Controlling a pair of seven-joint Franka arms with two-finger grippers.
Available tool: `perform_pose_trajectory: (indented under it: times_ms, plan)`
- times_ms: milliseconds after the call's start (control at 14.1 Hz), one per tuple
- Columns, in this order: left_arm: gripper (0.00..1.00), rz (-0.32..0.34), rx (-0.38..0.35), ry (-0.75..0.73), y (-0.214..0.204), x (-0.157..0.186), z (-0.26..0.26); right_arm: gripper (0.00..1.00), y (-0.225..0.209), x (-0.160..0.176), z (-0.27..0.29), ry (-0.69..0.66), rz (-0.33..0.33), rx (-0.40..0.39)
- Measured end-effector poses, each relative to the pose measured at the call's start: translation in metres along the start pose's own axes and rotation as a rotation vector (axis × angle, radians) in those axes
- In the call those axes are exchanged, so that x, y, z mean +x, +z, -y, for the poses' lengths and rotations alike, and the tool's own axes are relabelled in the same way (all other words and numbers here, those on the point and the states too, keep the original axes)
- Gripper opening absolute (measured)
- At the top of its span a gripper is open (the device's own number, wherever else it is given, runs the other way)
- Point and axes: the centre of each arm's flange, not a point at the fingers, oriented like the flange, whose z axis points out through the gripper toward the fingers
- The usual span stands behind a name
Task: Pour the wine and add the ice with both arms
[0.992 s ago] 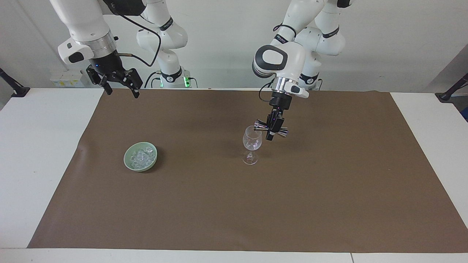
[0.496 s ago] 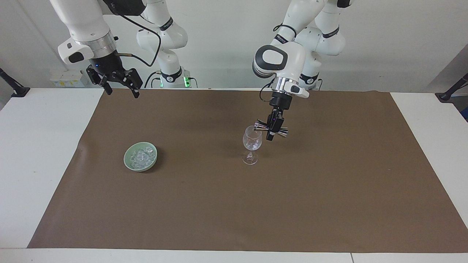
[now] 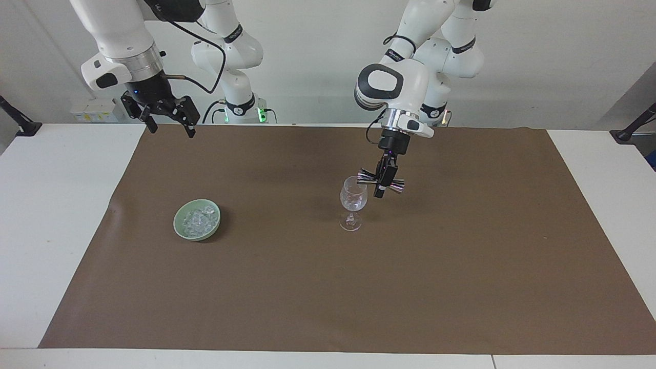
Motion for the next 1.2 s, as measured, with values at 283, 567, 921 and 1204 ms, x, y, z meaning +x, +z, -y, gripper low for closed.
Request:
perform_pose_trajectory:
  times_ms: [283,567,921,1204]
  plan:
    - [0.09,-0.002,-0.005,0.036,0.0001,0.0011,-0.0021,1.0,0.0,0.0001,-0.0004,0.001,0.0,0.0]
    - [0.09,-0.003,-0.006,0.064,0.0001,0.0013,-0.0023,1.0,0.0,0.0001,-0.0007,0.001,0.0,0.0]
    - [0.09,-0.001,-0.011,0.101,-0.0004,0.0004,-0.0047,1.0,0.0,0.0005,-0.0029,0.005,0.0,0.0]
    - [0.09,0.0,-0.014,0.129,-0.0008,-0.0002,-0.0063,1.0,0.0,0.0006,-0.0034,0.006,0.0,0.0]
